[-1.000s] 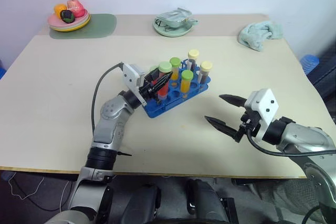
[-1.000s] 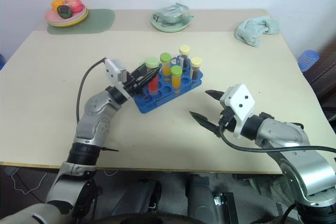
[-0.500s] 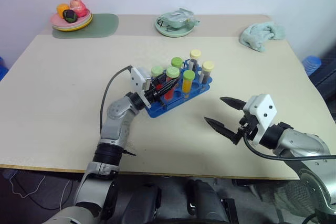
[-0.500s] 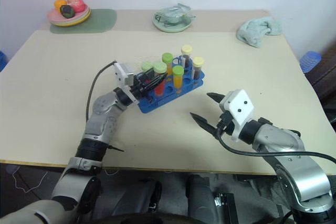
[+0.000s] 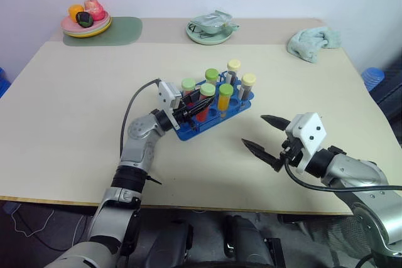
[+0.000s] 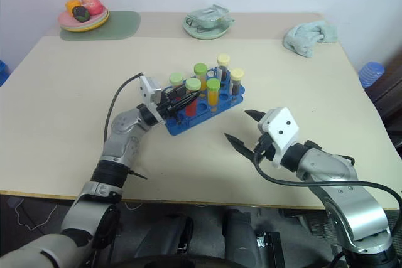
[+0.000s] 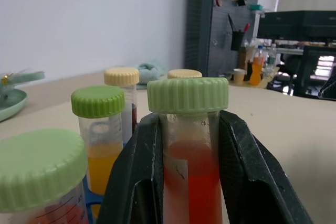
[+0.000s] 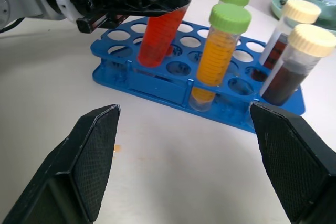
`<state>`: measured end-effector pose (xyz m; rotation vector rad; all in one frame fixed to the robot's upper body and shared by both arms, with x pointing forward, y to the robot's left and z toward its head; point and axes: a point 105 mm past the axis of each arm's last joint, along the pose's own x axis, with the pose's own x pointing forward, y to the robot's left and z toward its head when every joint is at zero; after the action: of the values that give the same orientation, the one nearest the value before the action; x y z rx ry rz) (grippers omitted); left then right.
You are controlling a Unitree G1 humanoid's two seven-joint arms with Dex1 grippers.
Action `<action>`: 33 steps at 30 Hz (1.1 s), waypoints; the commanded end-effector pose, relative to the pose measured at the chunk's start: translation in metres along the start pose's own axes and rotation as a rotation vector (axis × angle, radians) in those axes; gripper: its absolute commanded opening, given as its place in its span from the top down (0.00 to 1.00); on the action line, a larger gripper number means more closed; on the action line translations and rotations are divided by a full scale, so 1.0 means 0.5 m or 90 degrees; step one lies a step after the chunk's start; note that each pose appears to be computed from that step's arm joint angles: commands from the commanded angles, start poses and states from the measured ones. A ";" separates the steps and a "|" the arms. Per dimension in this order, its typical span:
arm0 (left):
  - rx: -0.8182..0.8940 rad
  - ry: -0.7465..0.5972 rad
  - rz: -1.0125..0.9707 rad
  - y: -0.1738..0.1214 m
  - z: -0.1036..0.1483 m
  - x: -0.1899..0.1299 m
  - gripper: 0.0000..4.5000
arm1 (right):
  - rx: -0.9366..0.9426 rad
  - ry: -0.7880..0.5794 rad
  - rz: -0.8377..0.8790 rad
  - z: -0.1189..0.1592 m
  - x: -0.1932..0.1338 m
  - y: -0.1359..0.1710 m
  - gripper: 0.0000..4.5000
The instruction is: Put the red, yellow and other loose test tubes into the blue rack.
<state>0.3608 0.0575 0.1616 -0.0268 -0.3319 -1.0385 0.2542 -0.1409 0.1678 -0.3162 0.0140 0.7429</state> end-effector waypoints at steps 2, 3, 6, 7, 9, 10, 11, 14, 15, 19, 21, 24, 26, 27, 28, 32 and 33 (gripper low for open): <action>-0.004 0.007 0.004 0.004 0.000 -0.008 0.28 | -0.033 -0.040 0.002 0.035 -0.001 0.007 0.10; -0.002 0.005 0.006 0.004 0.001 -0.010 0.15 | -0.033 -0.040 0.002 0.035 -0.001 0.007 0.10; 0.014 -0.020 0.021 0.003 0.022 -0.019 0.05 | -0.034 -0.037 0.003 0.036 -0.004 0.005 0.10; 0.023 -0.024 0.027 0.001 0.028 -0.023 0.05 | -0.033 -0.036 0.003 0.036 -0.005 0.004 0.10; 0.003 -0.028 0.021 -0.008 0.037 -0.030 0.05 | -0.032 -0.033 0.005 0.034 -0.007 0.003 0.10; 0.015 -0.024 0.026 -0.008 0.044 -0.038 0.05 | -0.029 -0.031 0.006 0.033 -0.008 0.003 0.10; 0.031 -0.022 0.031 -0.008 0.051 -0.048 0.05 | -0.026 -0.029 0.007 0.031 -0.009 0.003 0.10; 0.066 -0.008 0.035 -0.010 0.061 -0.072 0.05 | -0.021 -0.023 0.009 0.024 -0.012 0.001 0.10; 0.061 -0.003 0.032 -0.014 0.064 -0.086 0.05 | -0.019 -0.019 0.008 0.019 -0.017 -0.002 0.10; 0.044 0.045 0.071 -0.005 0.068 -0.172 0.05 | -0.005 0.001 -0.007 -0.005 -0.039 -0.019 0.10; 0.057 0.078 0.078 -0.005 0.067 -0.211 0.05 | 0.004 0.006 -0.024 -0.014 -0.054 -0.029 0.10; 0.081 0.130 0.089 -0.006 0.064 -0.274 0.05 | -0.004 0.026 -0.041 -0.034 -0.081 -0.040 0.10; 0.082 0.157 0.111 -0.005 0.067 -0.316 0.05 | -0.007 0.037 -0.044 -0.049 -0.098 -0.043 0.10; 0.069 0.168 0.125 -0.006 0.071 -0.335 0.05 | -0.005 0.041 -0.051 -0.056 -0.109 -0.047 0.10; 0.064 0.179 0.138 -0.006 0.075 -0.351 0.05 | -0.004 0.045 -0.059 -0.061 -0.119 -0.051 0.10; 0.036 0.224 0.138 -0.019 0.086 -0.403 0.05 | -0.004 0.064 -0.070 -0.085 -0.155 -0.058 0.10; 0.033 0.235 0.130 -0.024 0.087 -0.408 0.05 | -0.005 0.066 -0.068 -0.088 -0.162 -0.058 0.10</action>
<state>0.2502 0.2311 0.1311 0.1558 0.0097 -0.7867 0.2211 -0.2235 0.1345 -0.3317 0.1376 0.6209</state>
